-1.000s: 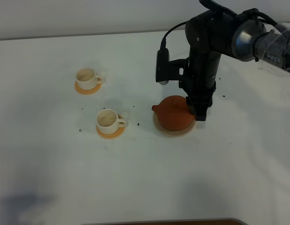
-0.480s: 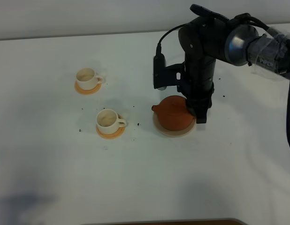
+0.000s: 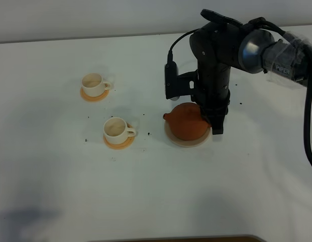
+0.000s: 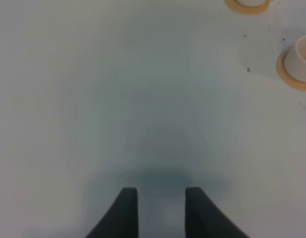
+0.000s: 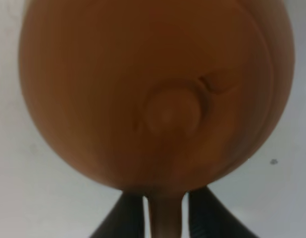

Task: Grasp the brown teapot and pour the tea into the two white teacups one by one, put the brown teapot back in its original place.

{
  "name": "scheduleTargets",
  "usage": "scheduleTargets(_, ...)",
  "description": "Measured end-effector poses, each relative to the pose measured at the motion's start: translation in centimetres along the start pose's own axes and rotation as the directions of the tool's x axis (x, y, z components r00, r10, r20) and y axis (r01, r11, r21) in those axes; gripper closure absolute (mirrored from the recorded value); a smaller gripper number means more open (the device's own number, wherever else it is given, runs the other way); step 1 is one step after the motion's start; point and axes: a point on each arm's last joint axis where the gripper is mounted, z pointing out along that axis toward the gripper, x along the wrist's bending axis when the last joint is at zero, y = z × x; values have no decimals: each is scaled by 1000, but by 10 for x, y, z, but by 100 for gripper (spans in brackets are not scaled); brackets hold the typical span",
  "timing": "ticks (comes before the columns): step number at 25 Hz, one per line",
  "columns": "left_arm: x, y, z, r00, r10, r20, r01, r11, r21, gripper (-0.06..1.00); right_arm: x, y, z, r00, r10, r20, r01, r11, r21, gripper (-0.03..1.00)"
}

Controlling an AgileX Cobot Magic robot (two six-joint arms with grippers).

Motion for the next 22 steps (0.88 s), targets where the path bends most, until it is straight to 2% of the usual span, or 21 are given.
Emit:
scheduleTargets(5,0,0,0,1000,0,0,0,1000,0,67,0,0,1,1000,-11,-2,11,1000,4,84)
scheduleTargets(22,0,0,0,1000,0,0,0,1000,0,67,5,-2,-8,999,-4,-39,5,1000,9,84)
